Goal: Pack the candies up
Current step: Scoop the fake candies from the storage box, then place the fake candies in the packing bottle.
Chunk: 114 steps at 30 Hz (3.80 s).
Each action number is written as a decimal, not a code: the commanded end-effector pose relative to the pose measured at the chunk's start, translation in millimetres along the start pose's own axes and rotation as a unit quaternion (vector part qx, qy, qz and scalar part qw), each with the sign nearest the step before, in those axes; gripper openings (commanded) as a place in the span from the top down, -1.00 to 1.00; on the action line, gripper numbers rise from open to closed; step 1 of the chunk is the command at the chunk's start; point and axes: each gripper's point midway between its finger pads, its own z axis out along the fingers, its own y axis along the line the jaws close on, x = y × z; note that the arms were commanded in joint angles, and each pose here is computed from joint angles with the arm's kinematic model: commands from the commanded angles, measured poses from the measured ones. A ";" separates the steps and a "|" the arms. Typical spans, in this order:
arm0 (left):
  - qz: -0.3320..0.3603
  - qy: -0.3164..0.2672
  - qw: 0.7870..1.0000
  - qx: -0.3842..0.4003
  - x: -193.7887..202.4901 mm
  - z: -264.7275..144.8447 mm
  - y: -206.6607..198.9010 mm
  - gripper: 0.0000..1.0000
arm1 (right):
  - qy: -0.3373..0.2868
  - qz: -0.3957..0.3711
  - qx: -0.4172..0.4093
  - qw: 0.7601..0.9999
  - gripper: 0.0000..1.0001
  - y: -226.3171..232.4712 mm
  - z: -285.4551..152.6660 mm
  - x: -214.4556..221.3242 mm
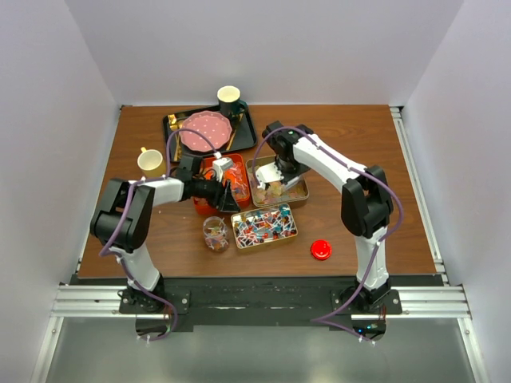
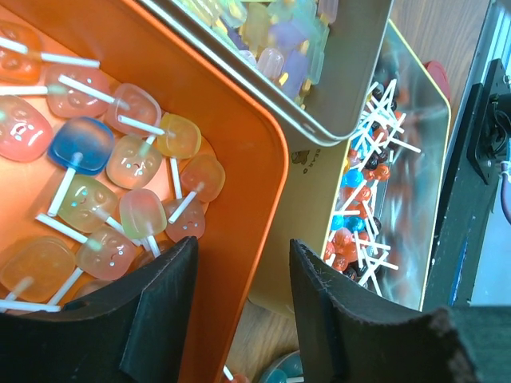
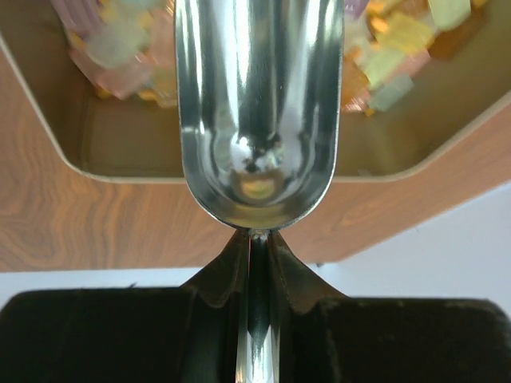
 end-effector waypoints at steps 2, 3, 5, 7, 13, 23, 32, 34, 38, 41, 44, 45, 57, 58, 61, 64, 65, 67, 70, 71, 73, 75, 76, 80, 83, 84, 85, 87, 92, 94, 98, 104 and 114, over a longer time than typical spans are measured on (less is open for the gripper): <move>0.012 -0.011 1.000 0.022 -10.7 3.9 -2.9 -0.06 | -0.043 -0.003 -0.049 0.998 1.00 18.4 20.3 -33.6; 0.011 -0.010 1.000 0.022 -10.6 4.3 -2.7 -0.06 | -0.045 0.000 -0.049 0.998 1.00 17.7 20.8 -36.5; 0.011 -0.010 1.000 0.022 -10.9 5.0 -1.9 -0.05 | -0.044 0.004 -0.049 0.998 1.00 13.8 23.7 -40.5; 0.012 -0.011 1.000 0.025 -11.8 5.1 -2.4 -0.05 | -0.045 0.013 -0.047 0.998 1.00 7.9 23.9 -46.6; 0.010 -0.010 0.999 0.029 -11.8 6.3 -2.3 -0.04 | -0.080 0.021 -0.033 0.996 1.00 -3.7 16.2 -77.1; -0.008 -0.013 0.999 0.033 -18.5 6.9 -3.5 -0.03 | -0.170 0.079 -0.067 0.980 1.00 11.1 20.3 -105.6; 0.005 -0.021 0.999 0.045 -40.0 -1.1 -9.2 -0.05 | -0.309 0.126 -0.086 0.939 1.00 24.9 21.2 -96.7; 0.008 -0.022 0.998 0.053 -42.2 -3.7 -13.9 -0.06 | -0.320 0.136 -0.082 0.934 1.00 24.1 22.1 -93.3; 0.006 -0.020 0.997 0.078 -46.0 -8.3 -25.9 -0.06 | -0.346 0.150 -0.078 0.923 1.00 21.9 14.6 -93.4; 0.012 -0.022 0.994 0.103 -53.6 -14.8 -35.7 -0.07 | -0.351 0.148 -0.076 0.921 1.00 23.9 12.9 -93.7; 0.013 -0.017 0.992 0.126 -60.5 -20.4 -44.5 -0.07 | -0.356 0.156 -0.073 0.919 1.00 25.3 13.2 -88.4; 0.018 -0.016 0.991 0.132 -61.9 -21.5 -45.6 -0.07 | -0.357 0.159 -0.073 0.918 1.00 26.1 12.6 -86.8; 0.052 -0.015 0.991 0.120 -96.6 -41.8 -32.0 -0.08 | -0.358 0.196 -0.060 0.911 1.00 25.3 8.0 -68.0; 0.053 -0.014 0.992 0.111 -98.0 -42.9 -27.8 -0.08 | -0.354 0.199 -0.066 0.911 1.00 24.7 10.1 -67.5; 0.056 -0.016 0.994 0.094 -100.9 -48.5 -17.9 -0.08 | -0.344 0.210 -0.080 0.912 1.00 21.4 2.7 -62.8; 0.060 -0.017 0.995 0.081 -100.5 -52.5 -11.8 -0.08 | -0.358 0.200 -0.071 0.909 1.00 22.0 -3.3 -62.8; 0.064 -0.017 0.995 0.076 -101.1 -54.2 -10.4 -0.08 | -0.359 0.195 -0.069 0.910 1.00 25.3 -3.6 -63.3; 0.067 -0.016 0.995 0.067 -100.2 -56.4 -8.9 -0.08 | -0.356 0.198 -0.073 0.911 1.00 28.9 -0.5 -62.6; 0.070 -0.017 0.996 0.060 -99.3 -60.1 -9.4 -0.08 | -0.348 0.208 -0.091 0.909 1.00 38.6 11.4 -63.4; 0.070 -0.017 0.996 0.057 -98.7 -60.8 -9.6 -0.08 | -0.345 0.214 -0.093 0.909 1.00 42.3 17.8 -61.4; 0.071 -0.015 0.996 0.054 -96.4 -62.5 -10.4 -0.08 | -0.342 0.222 -0.095 0.908 1.00 45.1 24.1 -58.4; 0.075 -0.012 0.996 0.050 -93.7 -62.8 -9.1 -0.08 | -0.343 0.230 -0.095 0.906 1.00 47.2 32.6 -57.9; 0.073 -0.009 0.996 0.047 -91.6 -62.7 -8.3 -0.08 | -0.344 0.234 -0.096 0.904 1.00 47.7 34.6 -57.8; 0.088 -0.005 0.996 0.034 -91.0 -66.3 -5.5 -0.08 | -0.363 0.258 -0.074 0.892 1.00 39.6 29.5 -54.4; 0.096 -0.002 0.995 0.022 -90.2 -70.1 -4.0 -0.08 | -0.380 0.264 -0.056 0.885 1.00 33.5 13.3 -51.8; 0.096 -0.001 0.995 0.018 -89.2 -71.0 -2.9 -0.09 | -0.385 0.262 -0.051 0.883 1.00 31.8 7.5 -51.5; 0.098 -0.003 0.995 0.014 -90.2 -73.3 -3.1 -0.09 | -0.389 0.261 -0.040 0.882 1.00 28.9 -1.6 -49.2; 0.101 -0.002 0.995 0.002 -90.8 -76.0 -1.4 -0.10 | -0.399 0.264 -0.034 0.877 1.00 25.8 -15.1 -48.7; 0.106 -0.021 0.992 -0.065 -104.9 -94.0 3.9 -0.15 | -0.412 0.271 -0.009 0.870 1.00 22.3 -57.4 -47.2; 0.089 -0.031 0.988 -0.119 -108.0 -104.7 15.2 -0.17 | -0.408 0.259 -0.002 0.876 1.00 24.7 -72.4 -52.8; 0.057 -0.052 0.969 -0.235 -110.1 -134.7 37.5 -0.32 | -0.391 0.220 0.003 0.894 1.00 41.2 -104.4 -70.1; 0.044 -0.076 0.935 -0.344 -107.0 -184.2 52.0 -0.61 | -0.340 0.163 -0.012 0.926 1.00 61.5 -138.3 -99.7; 0.052 -0.080 0.901 -0.422 -93.3 -214.4 53.1 -1.00 | -0.278 0.109 -0.017 0.954 1.00 61.4 -170.7 -135.0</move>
